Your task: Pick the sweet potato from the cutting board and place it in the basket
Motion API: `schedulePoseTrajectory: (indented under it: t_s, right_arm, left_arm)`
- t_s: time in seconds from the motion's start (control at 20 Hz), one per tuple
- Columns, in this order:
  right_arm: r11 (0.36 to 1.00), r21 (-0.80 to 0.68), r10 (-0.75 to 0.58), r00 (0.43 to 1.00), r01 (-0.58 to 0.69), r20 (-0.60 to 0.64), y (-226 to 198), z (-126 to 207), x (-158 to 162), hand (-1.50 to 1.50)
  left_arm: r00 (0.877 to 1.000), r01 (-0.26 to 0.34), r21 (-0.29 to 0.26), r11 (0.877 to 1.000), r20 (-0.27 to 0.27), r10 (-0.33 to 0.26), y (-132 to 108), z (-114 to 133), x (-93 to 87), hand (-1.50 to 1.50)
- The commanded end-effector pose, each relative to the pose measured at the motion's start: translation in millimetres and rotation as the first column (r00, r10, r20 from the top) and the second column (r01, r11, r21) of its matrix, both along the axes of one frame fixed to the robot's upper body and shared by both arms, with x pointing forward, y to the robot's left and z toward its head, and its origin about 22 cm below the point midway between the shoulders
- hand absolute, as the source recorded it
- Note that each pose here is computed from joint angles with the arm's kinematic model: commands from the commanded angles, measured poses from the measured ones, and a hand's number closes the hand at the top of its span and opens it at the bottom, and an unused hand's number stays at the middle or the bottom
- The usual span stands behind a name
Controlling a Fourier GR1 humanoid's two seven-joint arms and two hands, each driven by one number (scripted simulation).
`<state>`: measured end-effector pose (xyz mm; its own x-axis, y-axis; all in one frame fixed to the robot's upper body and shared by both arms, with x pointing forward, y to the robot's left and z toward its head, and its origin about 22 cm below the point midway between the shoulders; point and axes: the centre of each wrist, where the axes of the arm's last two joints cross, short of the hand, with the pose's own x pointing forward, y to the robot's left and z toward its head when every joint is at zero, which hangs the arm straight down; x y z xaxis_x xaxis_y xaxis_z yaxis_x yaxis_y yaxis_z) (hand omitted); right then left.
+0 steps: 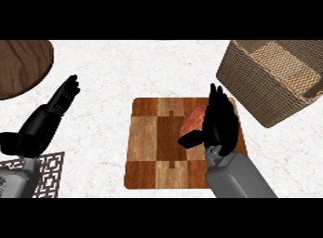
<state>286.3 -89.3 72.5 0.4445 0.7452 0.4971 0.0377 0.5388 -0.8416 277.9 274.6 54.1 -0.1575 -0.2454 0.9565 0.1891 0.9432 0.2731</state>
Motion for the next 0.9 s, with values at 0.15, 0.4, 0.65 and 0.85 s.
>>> schedulePoseTrajectory:
  t_s: [0.15, 0.4, 0.65, 0.85]
  right_arm:
    - [0.997, -0.01, -0.08, 0.993, 0.08, -0.084, 10, 2, 0, -1.5]
    - [0.995, -0.01, -0.098, 0.991, 0.097, -0.09, 11, -13, 23, -1.5]
    - [0.994, -0.013, -0.113, 0.983, 0.112, -0.143, 9, -35, 25, -1.5]
    - [0.993, -0.031, -0.118, 0.978, 0.115, -0.17, 6, -52, 29, -1.5]
  left_arm:
    - [1.0, 0.005, 0.0, 1.0, 0.009, -0.005, -4, -2, 2.4, 0.0]
    - [1.0, 0.011, -0.004, 1.0, 0.0, -0.011, -9, 3, -10.3, 0.0]
    - [1.0, 0.01, -0.01, 1.0, 0.008, -0.009, -27, 19, 19.0, 0.0]
    - [1.0, 0.004, 0.009, 1.0, -0.003, -0.004, -15, 3, 5.6, 0.0]
